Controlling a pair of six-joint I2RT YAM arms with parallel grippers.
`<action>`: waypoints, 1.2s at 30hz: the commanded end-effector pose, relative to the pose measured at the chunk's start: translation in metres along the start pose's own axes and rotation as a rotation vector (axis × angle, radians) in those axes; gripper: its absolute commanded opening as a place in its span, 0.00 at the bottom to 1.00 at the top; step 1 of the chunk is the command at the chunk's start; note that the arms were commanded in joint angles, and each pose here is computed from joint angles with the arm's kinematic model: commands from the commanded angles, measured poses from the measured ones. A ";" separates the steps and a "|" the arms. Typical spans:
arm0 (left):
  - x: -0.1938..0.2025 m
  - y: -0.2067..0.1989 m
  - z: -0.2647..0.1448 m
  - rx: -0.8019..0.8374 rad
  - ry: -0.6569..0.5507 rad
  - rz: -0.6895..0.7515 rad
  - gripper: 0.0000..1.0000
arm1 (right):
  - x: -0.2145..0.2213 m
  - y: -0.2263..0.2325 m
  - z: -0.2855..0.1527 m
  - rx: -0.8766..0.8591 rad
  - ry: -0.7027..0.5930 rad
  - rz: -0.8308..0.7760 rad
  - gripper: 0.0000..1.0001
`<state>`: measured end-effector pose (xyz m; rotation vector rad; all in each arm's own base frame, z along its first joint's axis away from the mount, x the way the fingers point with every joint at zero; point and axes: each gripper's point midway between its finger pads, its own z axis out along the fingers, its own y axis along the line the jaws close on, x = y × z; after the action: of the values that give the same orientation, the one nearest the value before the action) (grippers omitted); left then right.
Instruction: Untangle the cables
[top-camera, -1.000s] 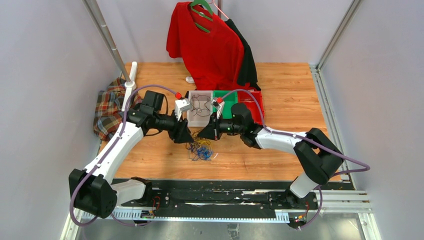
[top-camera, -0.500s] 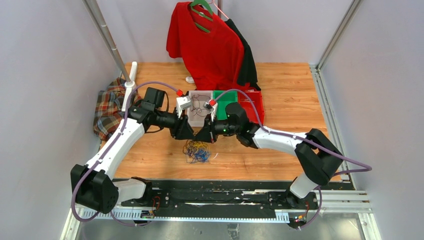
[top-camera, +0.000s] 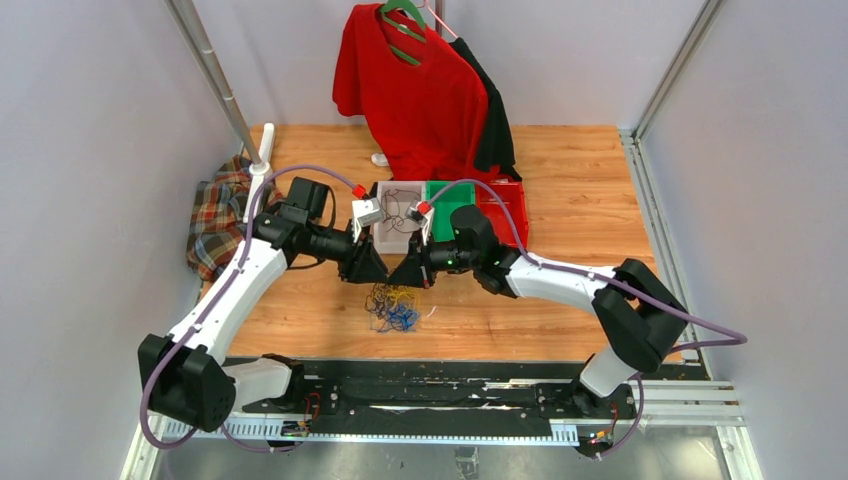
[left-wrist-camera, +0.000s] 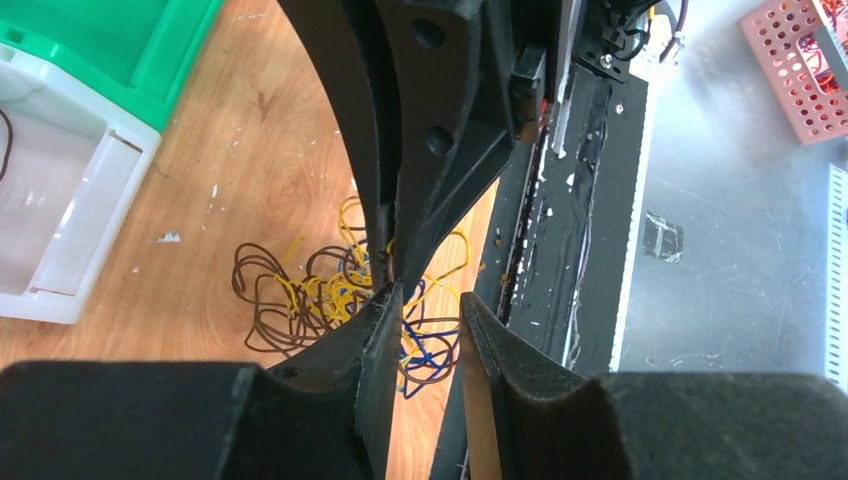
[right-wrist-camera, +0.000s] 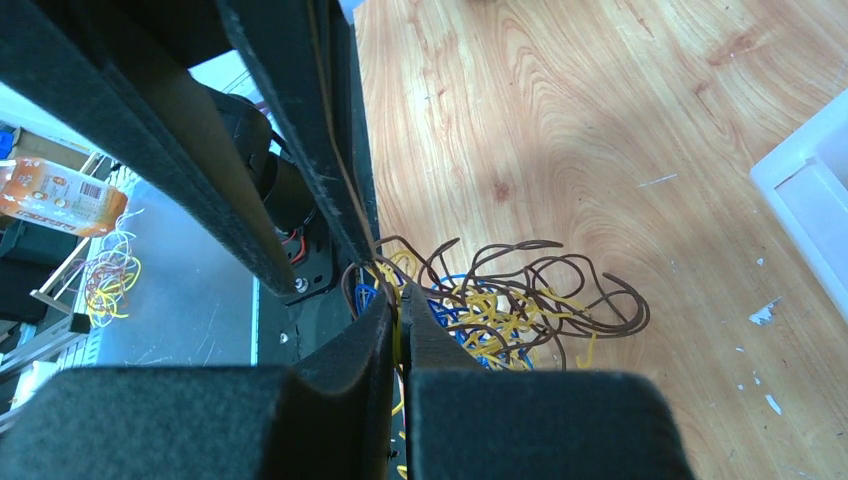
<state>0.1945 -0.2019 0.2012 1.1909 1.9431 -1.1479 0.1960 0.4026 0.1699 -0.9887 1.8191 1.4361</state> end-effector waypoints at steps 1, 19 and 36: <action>0.006 0.000 0.002 0.024 0.017 0.003 0.32 | -0.015 0.022 -0.004 -0.063 -0.025 -0.069 0.01; 0.018 0.000 0.006 0.036 0.034 -0.002 0.01 | -0.012 0.022 -0.001 -0.058 0.016 -0.083 0.01; -0.004 -0.014 -0.012 -0.032 -0.016 0.034 0.01 | -0.001 -0.011 -0.009 0.127 0.026 -0.096 0.44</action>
<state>0.1838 -0.1962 0.2017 1.2046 1.9319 -1.1145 0.1939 0.3992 0.1637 -1.0745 1.8250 1.3297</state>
